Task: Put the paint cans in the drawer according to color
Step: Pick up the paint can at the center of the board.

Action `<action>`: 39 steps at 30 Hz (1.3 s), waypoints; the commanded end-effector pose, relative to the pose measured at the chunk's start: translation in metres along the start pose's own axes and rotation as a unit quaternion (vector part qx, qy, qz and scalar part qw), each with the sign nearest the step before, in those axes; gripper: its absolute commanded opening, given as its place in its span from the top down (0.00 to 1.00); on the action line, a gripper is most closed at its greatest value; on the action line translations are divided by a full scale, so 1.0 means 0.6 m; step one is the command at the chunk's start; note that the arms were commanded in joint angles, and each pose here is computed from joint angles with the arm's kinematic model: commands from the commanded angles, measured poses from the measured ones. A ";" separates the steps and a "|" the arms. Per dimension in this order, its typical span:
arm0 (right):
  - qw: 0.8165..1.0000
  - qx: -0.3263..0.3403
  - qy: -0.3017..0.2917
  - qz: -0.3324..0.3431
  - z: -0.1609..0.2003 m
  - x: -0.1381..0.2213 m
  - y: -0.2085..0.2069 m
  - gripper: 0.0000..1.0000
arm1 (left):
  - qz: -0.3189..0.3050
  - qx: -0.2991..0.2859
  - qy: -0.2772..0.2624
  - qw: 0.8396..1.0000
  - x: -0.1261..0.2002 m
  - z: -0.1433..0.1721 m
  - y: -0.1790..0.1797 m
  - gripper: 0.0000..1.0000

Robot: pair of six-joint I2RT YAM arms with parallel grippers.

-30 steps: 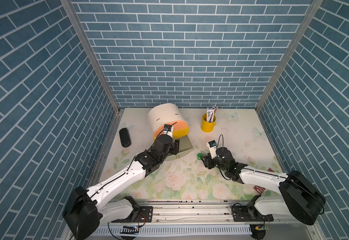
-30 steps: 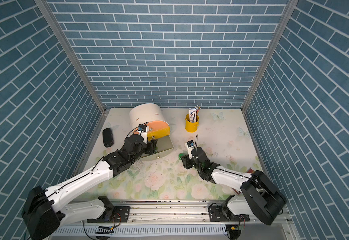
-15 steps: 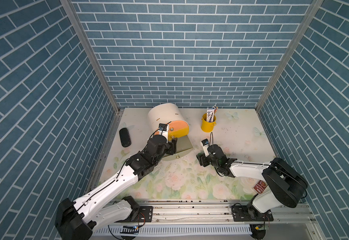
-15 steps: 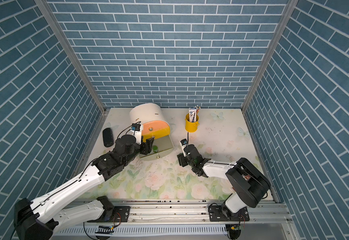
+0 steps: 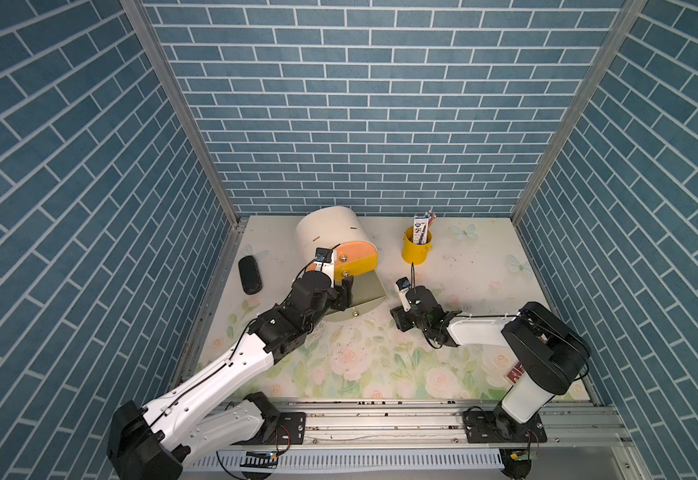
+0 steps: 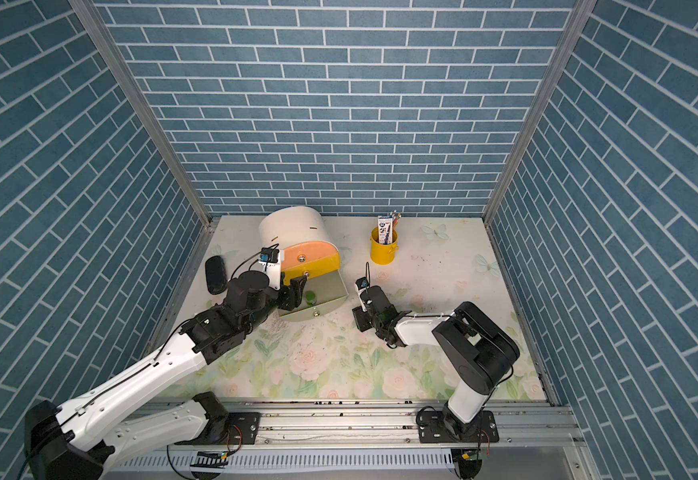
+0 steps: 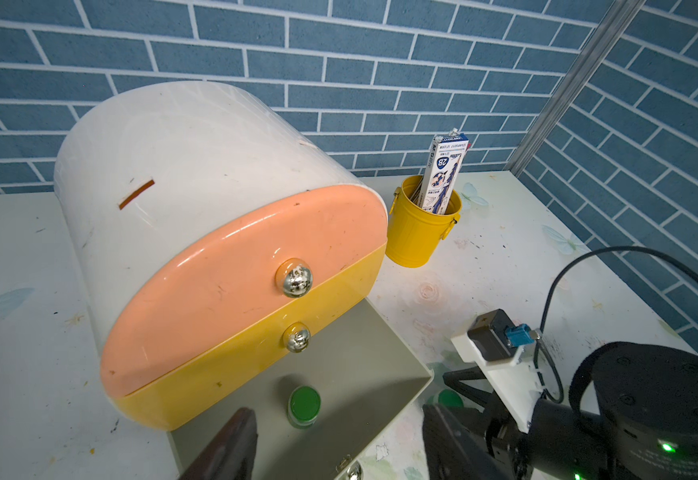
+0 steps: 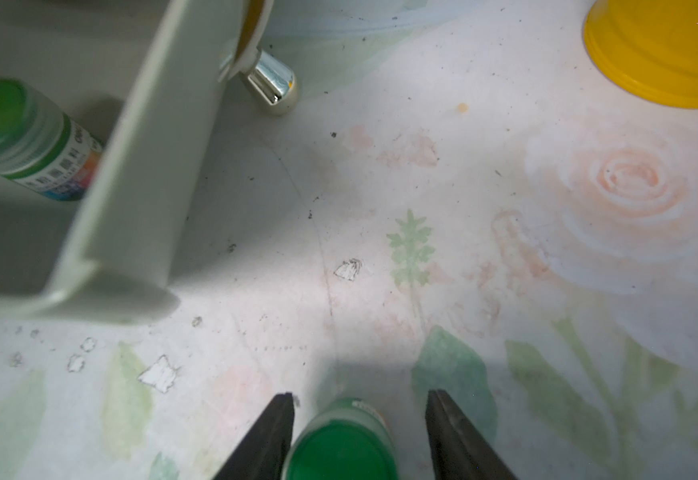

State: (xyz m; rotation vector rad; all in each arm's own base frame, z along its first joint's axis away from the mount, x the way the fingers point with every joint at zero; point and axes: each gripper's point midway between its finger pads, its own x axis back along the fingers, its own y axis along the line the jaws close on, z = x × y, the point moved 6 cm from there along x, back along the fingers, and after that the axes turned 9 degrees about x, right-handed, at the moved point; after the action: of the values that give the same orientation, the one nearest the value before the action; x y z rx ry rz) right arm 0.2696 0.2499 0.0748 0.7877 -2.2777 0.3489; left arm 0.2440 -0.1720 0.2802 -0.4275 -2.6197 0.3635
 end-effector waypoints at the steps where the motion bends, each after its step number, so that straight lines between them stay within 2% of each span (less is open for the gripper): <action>1: 1.000 0.001 0.004 -0.005 -0.004 -0.007 0.005 0.52 | 0.002 0.005 0.005 1.000 0.003 0.008 0.005 0.32; 8: 1.000 0.007 0.010 0.007 -0.010 0.005 0.000 0.68 | 0.004 0.006 -0.001 1.000 0.010 -0.003 0.003 0.32; 15: 0.999 0.019 0.005 0.039 -0.024 0.058 -0.017 0.78 | -0.002 0.006 -0.015 1.000 0.027 -0.015 0.007 0.32; 20: 0.998 0.031 -0.019 0.059 -0.060 0.112 -0.028 0.82 | -0.006 0.005 -0.022 1.000 0.036 -0.022 0.009 0.32; 24: 0.997 0.033 -0.040 0.064 -0.112 0.148 -0.030 0.84 | -0.007 0.006 -0.026 1.000 0.040 -0.025 0.010 0.31; 31: 0.992 0.009 -0.125 0.008 -0.196 0.179 -0.008 0.85 | 0.001 0.013 -0.025 1.000 0.040 -0.025 0.007 0.32; 36: 0.983 -0.015 -0.175 -0.049 -0.227 0.162 0.024 0.85 | 0.003 0.015 -0.026 1.000 0.043 -0.028 0.006 0.31; 39: 0.981 -0.021 -0.182 -0.062 -0.234 0.142 0.040 0.85 | 0.001 0.015 -0.027 1.000 0.046 -0.028 0.008 0.31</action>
State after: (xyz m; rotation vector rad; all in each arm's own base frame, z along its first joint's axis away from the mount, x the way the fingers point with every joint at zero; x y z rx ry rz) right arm 0.2753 0.2731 0.2224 0.9496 -2.5142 0.2163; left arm 0.2318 -0.1588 0.2911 -0.4134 -2.6407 0.3905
